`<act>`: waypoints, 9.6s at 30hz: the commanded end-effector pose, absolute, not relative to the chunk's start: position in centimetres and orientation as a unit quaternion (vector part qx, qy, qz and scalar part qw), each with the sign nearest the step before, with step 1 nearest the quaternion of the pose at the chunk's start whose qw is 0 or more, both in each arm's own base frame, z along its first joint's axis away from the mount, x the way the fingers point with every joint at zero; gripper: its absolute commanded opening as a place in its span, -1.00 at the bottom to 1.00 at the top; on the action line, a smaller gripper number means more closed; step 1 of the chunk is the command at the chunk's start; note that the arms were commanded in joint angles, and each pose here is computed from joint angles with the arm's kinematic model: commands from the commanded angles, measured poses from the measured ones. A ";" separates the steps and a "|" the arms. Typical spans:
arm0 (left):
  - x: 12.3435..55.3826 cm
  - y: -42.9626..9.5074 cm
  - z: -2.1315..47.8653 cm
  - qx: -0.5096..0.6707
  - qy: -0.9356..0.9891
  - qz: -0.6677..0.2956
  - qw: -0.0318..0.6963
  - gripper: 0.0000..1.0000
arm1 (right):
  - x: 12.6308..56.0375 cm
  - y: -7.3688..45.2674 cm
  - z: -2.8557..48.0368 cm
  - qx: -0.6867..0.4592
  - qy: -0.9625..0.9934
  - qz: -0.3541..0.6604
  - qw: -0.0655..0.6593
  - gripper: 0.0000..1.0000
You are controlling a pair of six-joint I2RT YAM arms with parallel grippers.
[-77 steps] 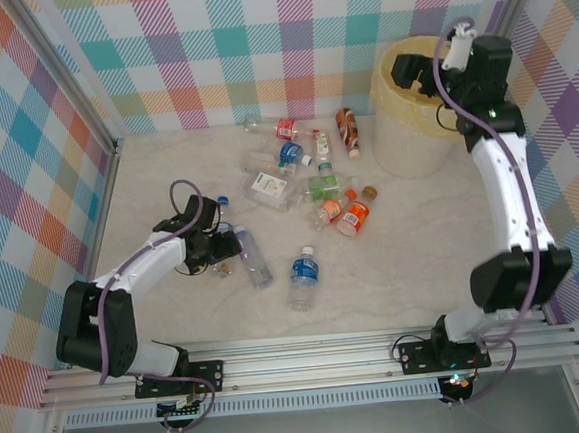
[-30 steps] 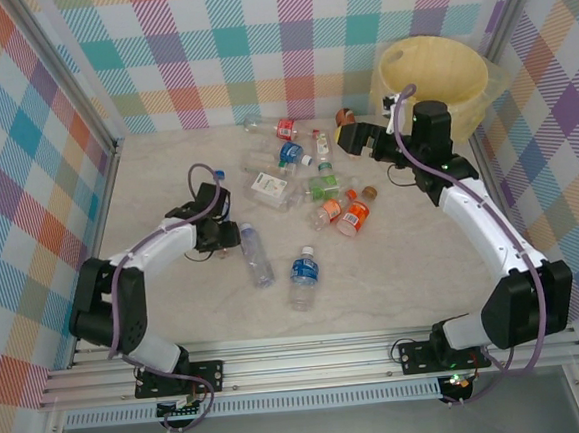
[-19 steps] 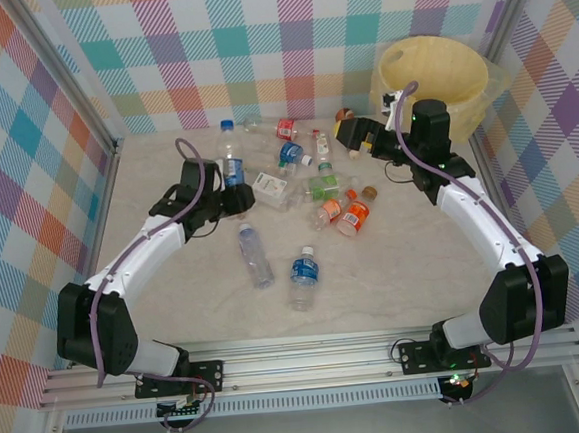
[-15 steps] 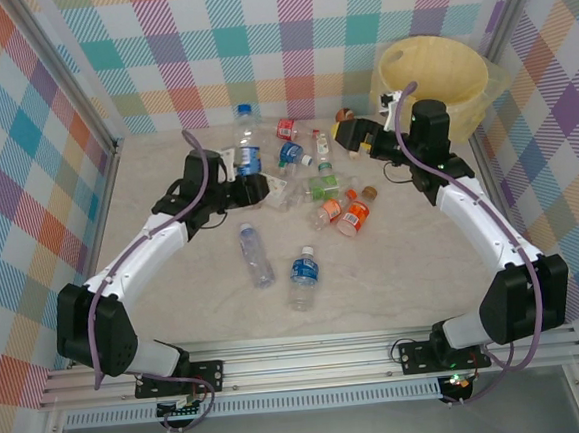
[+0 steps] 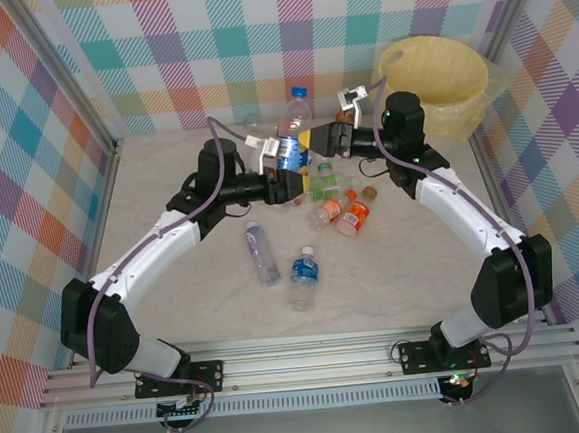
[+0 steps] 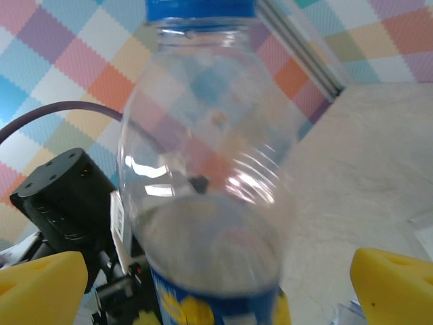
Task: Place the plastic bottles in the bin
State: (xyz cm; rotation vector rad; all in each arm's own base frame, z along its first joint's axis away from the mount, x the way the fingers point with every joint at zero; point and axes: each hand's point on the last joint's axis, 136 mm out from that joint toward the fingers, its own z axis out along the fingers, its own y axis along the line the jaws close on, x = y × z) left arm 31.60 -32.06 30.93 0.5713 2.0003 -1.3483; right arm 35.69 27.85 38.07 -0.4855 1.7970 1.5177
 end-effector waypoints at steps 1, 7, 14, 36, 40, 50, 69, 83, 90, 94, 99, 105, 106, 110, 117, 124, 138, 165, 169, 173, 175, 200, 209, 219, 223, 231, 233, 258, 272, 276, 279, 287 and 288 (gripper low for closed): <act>30.5 -33.5 33.8 0.257 0.724 -0.547 0.333 -0.11 | 34.7 28.5 41.7 -0.233 0.653 0.608 0.387 0.99; 29.7 -34.6 34.0 0.275 0.714 -0.561 0.316 -0.11 | 35.1 29.1 42.0 -0.239 0.651 0.607 0.388 0.99; 29.8 -35.7 33.4 0.284 0.714 -0.565 0.301 -0.09 | 35.3 29.2 41.8 -0.235 0.655 0.598 0.397 0.53; 31.7 -32.2 32.1 0.210 0.770 -0.472 0.374 1.00 | 39.5 27.6 39.7 -0.168 0.723 0.500 0.446 -0.09; 32.1 -30.1 32.2 0.179 0.782 -0.431 0.413 1.00 | 40.8 26.9 39.9 -0.154 0.733 0.469 0.468 -0.09; 32.7 -21.2 30.6 0.010 0.814 -0.295 0.500 1.00 | 44.6 24.6 42.1 -0.125 0.748 0.371 0.536 -0.10; 30.4 -10.6 22.2 -0.169 0.868 -0.077 0.460 1.00 | 54.1 12.9 50.9 -0.033 0.708 0.205 0.675 -0.11; 30.8 -10.3 19.8 -0.182 0.881 -0.040 0.435 1.00 | 60.0 -1.7 47.0 0.072 0.742 -0.021 0.666 -0.07; 30.6 -10.6 18.2 -0.187 0.891 -0.041 0.412 1.00 | 61.4 -2.8 41.0 0.063 0.794 -0.023 0.604 -0.02; 30.3 -10.9 17.2 -0.188 0.899 -0.046 0.393 1.00 | 61.5 -2.8 38.4 0.059 0.818 -0.022 0.571 0.00; 29.9 -11.8 15.9 -0.185 0.909 -0.067 0.368 1.00 | 61.5 -2.9 34.7 0.060 0.848 -0.030 0.526 0.06; 29.3 -12.4 13.7 -0.194 0.920 -0.073 0.333 1.00 | 61.3 -3.4 31.3 0.067 0.873 -0.043 0.481 0.17; 29.2 -12.6 13.3 -0.193 0.922 -0.076 0.326 1.00 | 61.2 -3.2 31.1 0.068 0.875 -0.039 0.477 0.23; 29.1 -13.6 11.7 -0.188 0.931 -0.085 0.301 1.00 | 60.5 -2.8 31.9 0.072 0.875 -0.023 0.477 0.53; 29.2 -14.4 10.1 -0.181 0.942 -0.081 0.269 1.00 | 59.2 -2.3 34.9 0.073 0.865 -0.004 0.497 0.98; 29.2 -14.5 10.0 -0.184 0.941 -0.088 0.272 1.00 | 56.9 -0.9 38.0 0.081 0.852 0.048 0.516 0.99; 28.8 -15.7 8.6 -0.197 0.946 -0.105 0.233 1.00 | 47.1 5.5 40.1 0.048 0.808 0.246 0.534 0.99; 25.8 -20.7 5.0 -0.108 0.970 -0.062 0.208 0.87 | 36.8 15.8 34.6 -0.071 0.749 0.408 0.518 0.99; 25.9 -20.6 4.6 -0.103 0.971 -0.046 0.210 0.82 | 36.8 15.8 34.5 -0.069 0.750 0.407 0.518 0.99; 26.0 -21.1 4.1 -0.096 0.973 -0.046 0.204 0.74 | 36.7 15.9 34.4 -0.070 0.749 0.409 0.516 0.99; 26.1 -21.2 3.9 -0.095 0.973 -0.047 0.204 0.69 | 36.7 16.1 34.5 -0.074 0.748 0.414 0.513 0.99; 26.8 -22.2 3.9 -0.057 0.970 -0.068 0.225 -0.14 | 35.6 18.4 34.2 -0.103 0.748 0.432 0.493 0.99; 28.8 -24.1 8.8 0.002 0.952 -0.134 0.275 -0.20 | 36.3 19.3 34.1 -0.095 0.752 0.442 0.480 0.99; 32.3 -28.3 20.3 0.088 0.875 -0.312 0.360 -0.21 | 37.0 20.8 34.6 -0.054 0.762 0.487 0.423 0.99; 32.4 -30.2 24.2 0.134 0.833 -0.384 0.376 -0.21 | 36.4 22.2 35.1 -0.074 0.757 0.519 0.391 0.99; 31.4 -33.4 29.8 0.200 0.755 -0.494 0.383 -0.22 | 35.6 24.4 35.1 -0.111 0.757 0.547 0.341 0.99; 31.0 -34.0 30.7 0.209 0.739 -0.515 0.381 -0.22 | 35.3 24.9 35.3 -0.125 0.750 0.558 0.332 0.99; 30.6 -36.7 32.0 0.228 0.702 -0.587 0.333 0.33 | 35.8 26.7 36.1 -0.115 0.740 0.568 0.342 0.25; 30.7 -35.3 32.4 0.209 0.708 -0.565 0.368 1.00 | 38.4 24.2 34.8 -0.070 0.786 0.464 0.403 0.17; 31.8 -33.9 31.6 0.167 0.727 -0.536 0.396 1.00 | 39.8 21.9 34.1 -0.044 0.811 0.385 0.438 0.17; 32.1 -32.5 31.5 0.140 0.729 -0.521 0.420 1.00 | 40.7 20.6 34.2 -0.035 0.816 0.342 0.465 0.17; 33.9 -27.0 28.4 0.025 0.779 -0.410 0.473 1.00 | 44.0 16.8 38.0 -0.039 0.798 0.197 0.568 0.16; 33.9 -26.5 27.9 0.017 0.784 -0.401 0.474 1.00 | 44.5 16.6 38.9 -0.046 0.792 0.181 0.581 0.16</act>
